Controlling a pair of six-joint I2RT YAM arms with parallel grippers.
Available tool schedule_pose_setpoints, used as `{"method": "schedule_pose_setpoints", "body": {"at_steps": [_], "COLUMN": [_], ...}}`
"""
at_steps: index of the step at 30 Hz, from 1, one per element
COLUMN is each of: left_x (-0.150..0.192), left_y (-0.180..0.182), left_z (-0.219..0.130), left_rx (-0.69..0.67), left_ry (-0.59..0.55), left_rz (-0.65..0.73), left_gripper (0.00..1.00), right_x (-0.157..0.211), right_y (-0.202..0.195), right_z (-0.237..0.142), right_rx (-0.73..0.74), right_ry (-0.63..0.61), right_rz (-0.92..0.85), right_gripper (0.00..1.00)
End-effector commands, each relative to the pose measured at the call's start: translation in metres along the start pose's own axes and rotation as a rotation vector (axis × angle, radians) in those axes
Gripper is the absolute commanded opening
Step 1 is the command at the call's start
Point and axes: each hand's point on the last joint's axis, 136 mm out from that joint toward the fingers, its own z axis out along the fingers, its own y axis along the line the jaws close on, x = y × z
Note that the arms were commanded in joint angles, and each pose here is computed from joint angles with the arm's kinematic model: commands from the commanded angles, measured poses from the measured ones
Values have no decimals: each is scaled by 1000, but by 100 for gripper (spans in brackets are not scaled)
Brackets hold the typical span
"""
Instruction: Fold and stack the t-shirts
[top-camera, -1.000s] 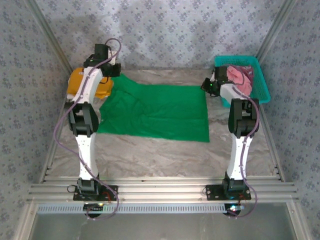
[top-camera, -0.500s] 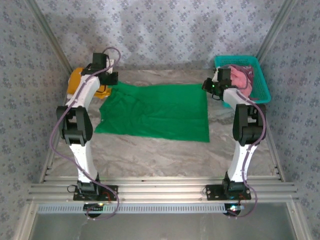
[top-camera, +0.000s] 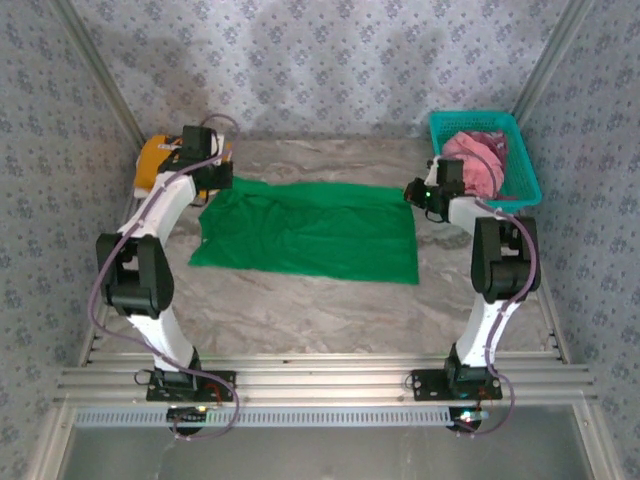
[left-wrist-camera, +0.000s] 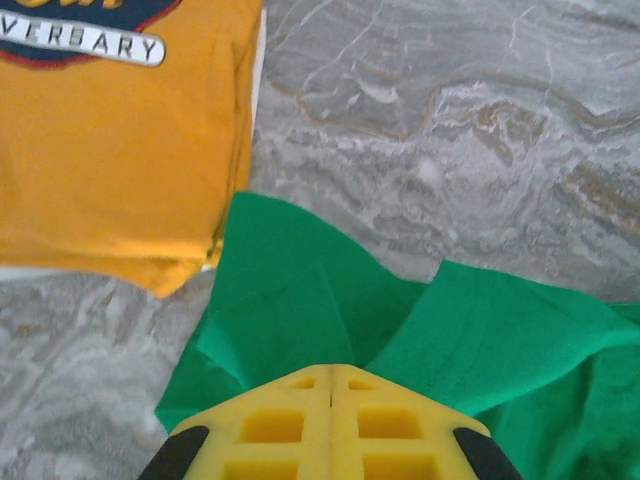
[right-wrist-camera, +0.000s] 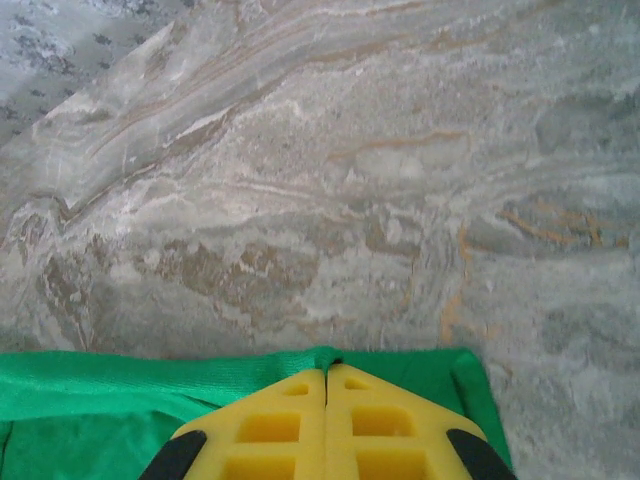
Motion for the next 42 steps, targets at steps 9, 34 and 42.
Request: {"method": "schedule_pose_setpoints", "body": {"at_steps": [9,34,42], "left_x": [18,84,65], "left_y": [19,6,-26], "left_z": [-30,-45,34], "left_rx": [-106,-78,29], "left_ry": [-39,9,212], "left_rz": [-49,-49,15], "left_gripper": [0,50,75], "right_x": [3,51,30], "right_y": [10,1,50], "right_z": [-45,-75,-40], "right_rx": [-31,-32,-96], "right_ry": [-55,-21,30], "right_rz": [-43,0,-76], "right_gripper": [0,26,24]}}
